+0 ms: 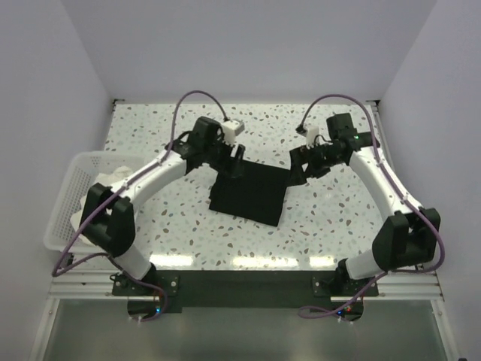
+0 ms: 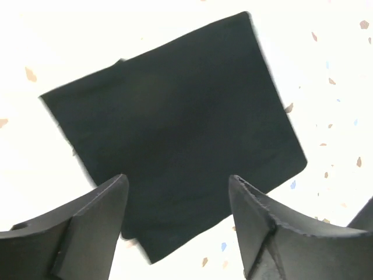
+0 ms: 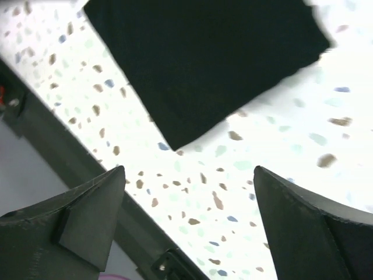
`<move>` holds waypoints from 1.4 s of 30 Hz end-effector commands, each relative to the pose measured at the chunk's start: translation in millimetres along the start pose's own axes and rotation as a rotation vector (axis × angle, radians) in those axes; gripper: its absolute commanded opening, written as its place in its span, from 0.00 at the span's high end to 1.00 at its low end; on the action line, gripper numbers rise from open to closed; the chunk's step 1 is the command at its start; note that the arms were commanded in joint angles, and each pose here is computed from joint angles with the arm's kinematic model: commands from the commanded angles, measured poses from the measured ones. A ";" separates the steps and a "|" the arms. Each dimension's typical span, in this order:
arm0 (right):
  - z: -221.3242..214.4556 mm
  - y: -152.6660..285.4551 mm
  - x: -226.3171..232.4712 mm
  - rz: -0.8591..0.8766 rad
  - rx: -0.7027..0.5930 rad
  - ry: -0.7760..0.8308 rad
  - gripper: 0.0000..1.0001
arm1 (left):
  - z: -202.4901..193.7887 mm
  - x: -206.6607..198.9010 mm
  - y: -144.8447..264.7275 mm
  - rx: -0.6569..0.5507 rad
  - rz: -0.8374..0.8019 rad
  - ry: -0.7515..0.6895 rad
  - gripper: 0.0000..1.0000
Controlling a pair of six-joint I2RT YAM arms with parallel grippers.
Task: Fold and stack the t-shirts
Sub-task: Neatly place the folded tshirt to the corner
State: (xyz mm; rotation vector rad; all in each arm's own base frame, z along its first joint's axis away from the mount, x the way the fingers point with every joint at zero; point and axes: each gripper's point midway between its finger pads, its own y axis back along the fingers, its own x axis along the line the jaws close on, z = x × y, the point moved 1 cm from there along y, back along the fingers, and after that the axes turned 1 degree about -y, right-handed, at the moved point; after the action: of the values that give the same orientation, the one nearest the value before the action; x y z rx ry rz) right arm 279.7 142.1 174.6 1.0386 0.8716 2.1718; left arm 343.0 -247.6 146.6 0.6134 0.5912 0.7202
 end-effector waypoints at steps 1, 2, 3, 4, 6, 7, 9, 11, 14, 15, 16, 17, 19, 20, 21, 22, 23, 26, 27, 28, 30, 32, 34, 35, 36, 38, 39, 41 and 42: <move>1.9 19.7 -26.6 -0.181 -0.024 -0.007 0.04 | -0.2 -12.2 -9.3 -0.007 0.277 -0.097 0.24; 3.3 26.6 -25.7 -0.194 -0.041 0.004 0.02 | -6.4 -17.1 -15.0 0.017 0.286 -0.109 0.23; 3.1 31.7 -27.8 -0.206 -0.048 0.003 0.02 | -12.5 -29.9 -21.4 0.037 0.284 -0.139 0.21; 3.4 35.4 -29.6 -0.222 -0.059 0.005 0.01 | -21.3 -26.9 -29.5 0.078 0.325 -0.154 0.20; 2.1 42.0 -32.4 -0.251 -0.076 0.006 0.01 | -34.1 -39.5 -41.0 0.121 0.319 -0.188 0.18; 0.9 43.8 -32.2 -0.254 -0.078 0.002 0.01 | -42.3 -40.3 -50.6 0.145 0.321 -0.204 0.09; -2.5 46.2 -29.7 -0.253 -0.081 -0.002 0.01 | -59.1 -40.2 -64.9 0.202 0.318 -0.233 0.03; -7.1 45.9 -29.1 -0.255 -0.079 -0.010 0.01 | -68.7 -38.5 -75.1 0.241 0.309 -0.230 0.03; -10.9 45.1 -29.9 -0.265 -0.084 -0.020 0.01 | -80.9 -22.2 -92.8 0.305 0.319 -0.218 0.03; -11.4 45.3 -30.5 -0.269 -0.083 -0.020 0.01 | -82.1 -15.3 -99.2 0.327 0.319 -0.205 0.04; -11.6 45.2 -31.5 -0.273 -0.080 -0.022 0.01 | -81.9 -9.6 -101.9 0.344 0.294 -0.197 0.04; -10.9 45.7 -32.4 -0.278 -0.080 -0.018 0.01 | -80.8 0.4 -103.5 0.354 0.294 -0.186 0.04; -11.1 45.5 -36.7 -0.292 -0.073 -0.019 0.01 | -69.0 39.2 -103.8 0.365 0.311 -0.144 0.05; -9.7 45.6 -38.0 -0.295 -0.071 -0.011 0.01 | -61.8 69.4 -99.1 0.361 0.341 -0.099 0.05; -9.2 45.7 -39.7 -0.301 -0.069 -0.012 0.01 | -55.1 85.2 -101.6 0.372 0.349 -0.084 0.05; -9.3 42.8 -41.9 -0.298 -0.058 -0.016 0.01 | -50.9 100.6 -100.4 0.384 0.352 -0.110 0.05; -6.5 43.8 -42.9 -0.301 -0.062 -0.014 0.01 | -48.0 126.9 -94.4 0.394 0.377 -0.086 0.05; -1.6 42.5 -47.9 -0.307 -0.057 -0.010 0.01 | -36.1 182.1 -87.4 0.398 0.395 -0.082 0.04; -0.5 41.7 -49.2 -0.308 -0.055 -0.009 0.01 | -30.2 197.4 -87.4 0.401 0.405 -0.083 0.04; 1.0 41.6 -50.1 -0.310 -0.055 -0.007 0.01 | -28.4 212.0 -84.1 0.412 0.417 -0.099 0.04; 4.4 39.8 -53.6 -0.311 -0.050 -0.008 0.01 | -23.9 250.2 -74.7 0.419 0.474 -0.070 0.05; 7.8 39.7 -55.1 -0.311 -0.052 -0.005 0.01 | -25.2 280.9 -62.4 0.430 0.496 -0.075 0.05; 10.2 39.1 -56.9 -0.311 -0.051 -0.006 0.01 | -25.2 307.8 -55.1 0.437 0.536 -0.123 0.03; 10.2 38.4 -57.9 -0.312 -0.048 -0.006 0.01 | -29.5 325.6 -46.0 0.442 0.557 -0.120 0.02; 10.3 38.8 -57.9 -0.314 -0.047 -0.006 0.01 | -33.5 335.6 -43.7 0.452 0.561 -0.124 0.02; 10.4 39.2 -58.1 -0.315 -0.047 -0.003 0.01 | -43.4 359.3 -29.0 0.461 0.578 -0.097 0.03; 9.5 39.1 -58.6 -0.318 -0.043 -0.003 0.01 | -47.3 366.2 -24.5 0.468 0.586 -0.083 0.03; 9.0 39.4 -59.0 -0.321 -0.042 0.000 0.01 | -53.2 376.1 -17.6 0.474 0.603 -0.065 0.04; 8.0 39.0 -59.3 -0.319 -0.040 -0.003 0.01 | -60.1 388.3 -7.0 0.478 0.627 -0.040 0.04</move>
State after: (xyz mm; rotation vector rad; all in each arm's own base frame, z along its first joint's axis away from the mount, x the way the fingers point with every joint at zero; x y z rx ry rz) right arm 300.1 80.8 169.1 0.8813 0.9387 1.9043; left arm 573.8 -13.0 41.2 1.0493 0.4498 1.1597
